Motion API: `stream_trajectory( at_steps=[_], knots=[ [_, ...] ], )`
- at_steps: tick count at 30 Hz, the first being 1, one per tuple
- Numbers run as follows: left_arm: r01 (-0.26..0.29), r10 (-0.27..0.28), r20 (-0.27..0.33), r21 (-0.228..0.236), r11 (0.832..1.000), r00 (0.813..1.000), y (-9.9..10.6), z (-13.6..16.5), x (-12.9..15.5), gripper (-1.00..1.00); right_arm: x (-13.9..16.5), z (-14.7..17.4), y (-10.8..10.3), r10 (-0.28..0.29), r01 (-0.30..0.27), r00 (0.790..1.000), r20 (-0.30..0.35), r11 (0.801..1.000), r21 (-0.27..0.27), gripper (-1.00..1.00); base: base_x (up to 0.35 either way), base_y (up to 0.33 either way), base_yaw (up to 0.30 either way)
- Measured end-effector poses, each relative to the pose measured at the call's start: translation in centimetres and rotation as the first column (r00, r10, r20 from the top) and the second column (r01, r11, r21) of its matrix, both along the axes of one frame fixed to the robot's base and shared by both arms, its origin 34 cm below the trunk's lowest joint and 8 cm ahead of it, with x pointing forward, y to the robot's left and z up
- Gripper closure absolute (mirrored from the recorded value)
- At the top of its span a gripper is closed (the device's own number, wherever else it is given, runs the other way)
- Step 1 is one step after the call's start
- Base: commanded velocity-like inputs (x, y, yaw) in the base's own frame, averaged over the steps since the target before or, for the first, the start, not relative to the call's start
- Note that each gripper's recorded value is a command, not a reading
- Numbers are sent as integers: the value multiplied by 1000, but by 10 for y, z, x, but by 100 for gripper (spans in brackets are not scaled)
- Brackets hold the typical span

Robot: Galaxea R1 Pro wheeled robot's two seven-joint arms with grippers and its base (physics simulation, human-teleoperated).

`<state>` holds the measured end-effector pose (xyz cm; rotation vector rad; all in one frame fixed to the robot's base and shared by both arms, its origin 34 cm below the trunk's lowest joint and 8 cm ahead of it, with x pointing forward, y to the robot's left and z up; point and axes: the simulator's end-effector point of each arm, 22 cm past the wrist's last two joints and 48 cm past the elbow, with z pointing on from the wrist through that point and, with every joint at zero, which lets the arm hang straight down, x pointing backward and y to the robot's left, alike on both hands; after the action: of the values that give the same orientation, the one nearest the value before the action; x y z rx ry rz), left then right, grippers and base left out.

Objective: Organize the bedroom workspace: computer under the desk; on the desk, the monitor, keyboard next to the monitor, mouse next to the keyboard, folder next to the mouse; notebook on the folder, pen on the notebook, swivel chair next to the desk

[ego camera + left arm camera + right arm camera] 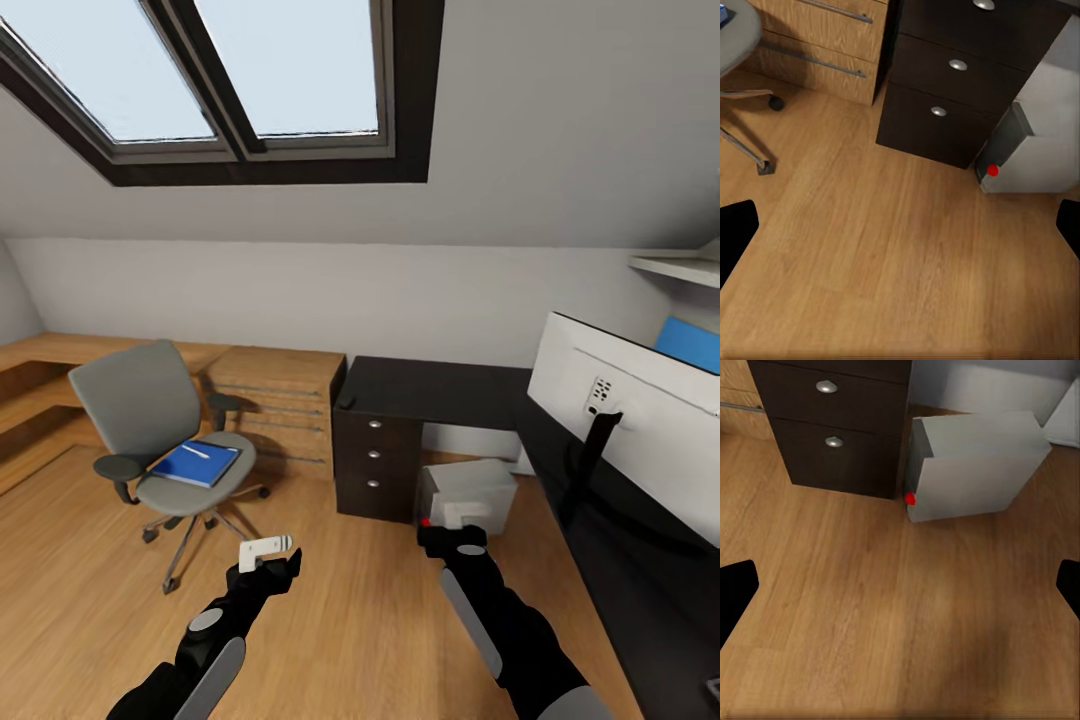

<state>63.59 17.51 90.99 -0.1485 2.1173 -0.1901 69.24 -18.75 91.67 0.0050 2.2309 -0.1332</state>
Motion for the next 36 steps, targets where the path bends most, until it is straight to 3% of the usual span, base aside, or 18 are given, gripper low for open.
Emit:
stream_trajectory(
  at_steps=[21, 36],
  knots=[
    [0, 0, 0, 1, 1000, 1000, 0, 0, 0, -100, 0, 0, -1, -2, 2, 1000, 1, 1000, -1, -100, -217, -155, -12],
    [0, 0, 0, 0, 1000, 1000, 0, 0, 0, -100, 0, 1, -1, -2, 2, 1000, 2, 1000, -1, -100, -44, -26, -17]
  ],
)
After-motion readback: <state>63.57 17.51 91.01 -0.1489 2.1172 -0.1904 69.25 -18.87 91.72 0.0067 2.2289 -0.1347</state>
